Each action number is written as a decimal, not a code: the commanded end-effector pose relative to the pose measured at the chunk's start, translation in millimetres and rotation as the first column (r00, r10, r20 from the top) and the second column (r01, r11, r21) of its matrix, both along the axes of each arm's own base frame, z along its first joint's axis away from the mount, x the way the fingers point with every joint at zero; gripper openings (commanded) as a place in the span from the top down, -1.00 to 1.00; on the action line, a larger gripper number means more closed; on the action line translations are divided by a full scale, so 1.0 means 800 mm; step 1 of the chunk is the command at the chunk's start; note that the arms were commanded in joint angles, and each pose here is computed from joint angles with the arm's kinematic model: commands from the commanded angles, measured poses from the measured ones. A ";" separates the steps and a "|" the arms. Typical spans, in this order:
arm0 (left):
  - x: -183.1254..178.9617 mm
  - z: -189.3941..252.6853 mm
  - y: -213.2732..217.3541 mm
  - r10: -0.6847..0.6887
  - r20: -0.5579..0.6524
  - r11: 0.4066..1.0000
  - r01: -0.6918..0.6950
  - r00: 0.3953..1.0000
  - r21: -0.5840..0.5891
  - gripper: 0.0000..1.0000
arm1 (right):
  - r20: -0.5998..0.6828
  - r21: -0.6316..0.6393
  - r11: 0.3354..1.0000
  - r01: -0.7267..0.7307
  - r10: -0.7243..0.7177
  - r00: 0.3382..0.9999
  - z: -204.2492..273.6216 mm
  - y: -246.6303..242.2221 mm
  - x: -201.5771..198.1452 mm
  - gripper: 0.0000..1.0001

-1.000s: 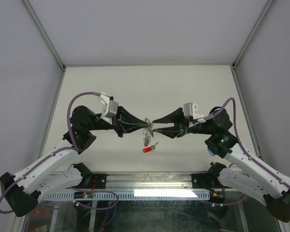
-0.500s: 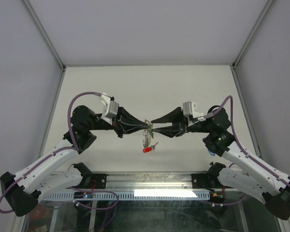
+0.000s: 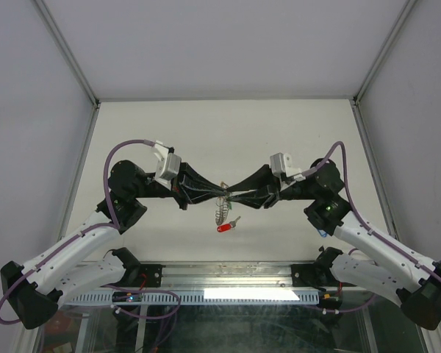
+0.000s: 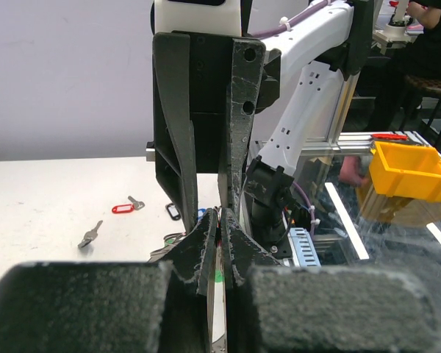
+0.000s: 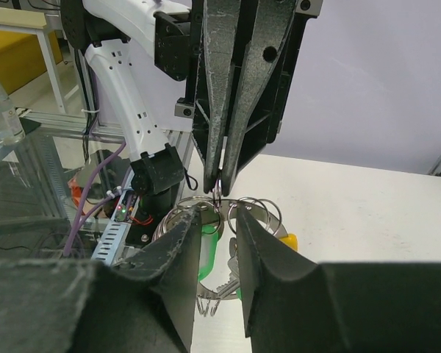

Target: Put the keys on the keyring

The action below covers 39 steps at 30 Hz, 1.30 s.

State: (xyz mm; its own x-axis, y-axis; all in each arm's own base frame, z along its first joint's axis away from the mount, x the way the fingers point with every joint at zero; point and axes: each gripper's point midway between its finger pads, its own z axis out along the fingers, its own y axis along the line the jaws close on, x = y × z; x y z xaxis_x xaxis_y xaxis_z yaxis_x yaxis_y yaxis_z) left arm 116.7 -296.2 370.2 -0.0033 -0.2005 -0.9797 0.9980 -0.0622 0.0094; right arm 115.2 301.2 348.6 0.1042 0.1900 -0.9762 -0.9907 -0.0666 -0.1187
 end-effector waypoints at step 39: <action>0.035 0.026 0.021 0.222 0.125 0.973 -0.228 0.967 0.029 0.27 | -0.079 -0.532 0.833 0.150 -0.226 0.971 -0.004 -0.040 0.024 1.00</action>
State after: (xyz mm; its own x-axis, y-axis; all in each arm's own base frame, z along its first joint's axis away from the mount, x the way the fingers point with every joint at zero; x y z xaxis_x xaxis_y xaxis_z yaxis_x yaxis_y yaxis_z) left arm 132.4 -284.5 386.1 0.1124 -0.1627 -0.9802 0.9913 0.0857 0.0995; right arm 134.3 285.2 367.6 0.0178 -0.1979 -0.9801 -0.9980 0.0552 -0.0292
